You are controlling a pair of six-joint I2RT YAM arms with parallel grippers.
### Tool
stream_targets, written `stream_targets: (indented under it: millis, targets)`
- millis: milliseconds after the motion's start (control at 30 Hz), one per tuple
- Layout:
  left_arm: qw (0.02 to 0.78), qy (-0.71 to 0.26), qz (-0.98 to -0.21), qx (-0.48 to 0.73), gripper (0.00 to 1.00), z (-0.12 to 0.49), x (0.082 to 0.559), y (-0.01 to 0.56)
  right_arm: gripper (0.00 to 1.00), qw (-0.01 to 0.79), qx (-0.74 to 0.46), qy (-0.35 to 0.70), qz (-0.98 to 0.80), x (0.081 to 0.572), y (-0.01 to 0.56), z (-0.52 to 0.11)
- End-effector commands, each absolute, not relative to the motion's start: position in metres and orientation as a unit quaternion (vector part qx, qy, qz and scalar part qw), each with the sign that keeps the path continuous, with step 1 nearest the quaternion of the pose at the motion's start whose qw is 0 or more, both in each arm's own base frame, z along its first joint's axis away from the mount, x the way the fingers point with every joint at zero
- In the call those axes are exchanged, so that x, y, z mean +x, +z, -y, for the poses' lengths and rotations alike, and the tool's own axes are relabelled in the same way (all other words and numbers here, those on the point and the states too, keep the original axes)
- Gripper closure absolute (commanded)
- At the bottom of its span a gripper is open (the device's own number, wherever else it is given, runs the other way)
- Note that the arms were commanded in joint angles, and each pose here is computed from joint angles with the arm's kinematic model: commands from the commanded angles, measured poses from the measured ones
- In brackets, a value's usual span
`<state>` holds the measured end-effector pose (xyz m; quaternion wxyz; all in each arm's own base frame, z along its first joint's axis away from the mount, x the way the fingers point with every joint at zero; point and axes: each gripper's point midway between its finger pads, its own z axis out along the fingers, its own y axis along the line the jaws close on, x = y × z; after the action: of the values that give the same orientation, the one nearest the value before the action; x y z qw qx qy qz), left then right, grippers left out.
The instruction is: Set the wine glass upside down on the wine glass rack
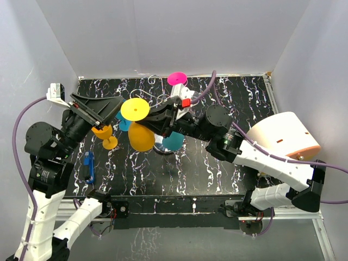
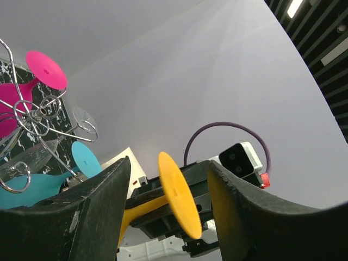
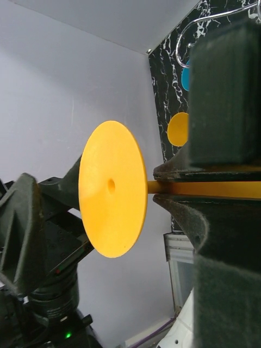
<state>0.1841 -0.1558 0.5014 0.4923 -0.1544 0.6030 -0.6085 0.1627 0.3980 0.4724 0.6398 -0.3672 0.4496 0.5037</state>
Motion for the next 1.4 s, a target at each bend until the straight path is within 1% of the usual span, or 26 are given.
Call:
stream_targets:
  millis: [0,167,367,567,633,767,833,900,1033,1067,1100,1300,1367]
  targets:
    - [0.479,-0.611,-0.619,-0.117,0.46,0.162,0.167,0.513,1.00,0.658,-0.377,0.503,-0.415,0.155,0.501,-0.394]
    - [0.452,-0.620,-0.630,-0.119,0.60,0.169,0.169,0.500,1.00,0.658,-0.379,0.503,-0.413,0.155,0.501,-0.395]
    - [0.457,-0.606,-0.639,-0.123,0.68,0.167,0.171,0.495,1.00,0.659,-0.377,0.503,-0.414,0.156,0.500,-0.396]
    - [0.451,-0.609,-0.643,-0.113,0.80,0.171,0.172,0.496,1.00,0.662,-0.374,0.504,-0.411,0.157,0.502,-0.397]
    - [0.446,-0.609,-0.646,-0.113,0.83,0.172,0.173,0.494,1.00,0.663,-0.372,0.504,-0.410,0.158,0.503,-0.397]
    - [0.439,-0.614,-0.645,-0.118,0.84,0.173,0.174,0.489,1.00,0.665,-0.369,0.504,-0.410,0.159,0.503,-0.397]
    - [0.439,-0.617,-0.642,-0.119,0.90,0.173,0.174,0.490,1.00,0.666,-0.367,0.503,-0.410,0.159,0.504,-0.396]
    - [0.436,-0.618,-0.642,-0.122,0.99,0.173,0.174,0.489,1.00,0.667,-0.366,0.503,-0.410,0.159,0.504,-0.396]
    - [0.436,-0.624,-0.635,-0.134,1.00,0.171,0.175,0.494,1.00,0.669,-0.361,0.509,-0.405,0.156,0.512,-0.390]
    - [0.436,-0.625,-0.632,-0.140,1.00,0.170,0.175,0.496,0.98,0.670,-0.358,0.510,-0.404,0.154,0.514,-0.387]
    - [0.438,-0.625,-0.630,-0.146,1.00,0.169,0.176,0.496,0.94,0.670,-0.354,0.511,-0.406,0.154,0.515,-0.385]
    - [0.440,-0.614,-0.625,-0.198,1.00,0.158,0.182,0.494,0.55,0.653,-0.339,0.508,-0.448,0.152,0.499,-0.366]
    - [0.452,-0.602,-0.624,-0.212,1.00,0.152,0.185,0.493,0.50,0.640,-0.337,0.511,-0.464,0.147,0.494,-0.358]
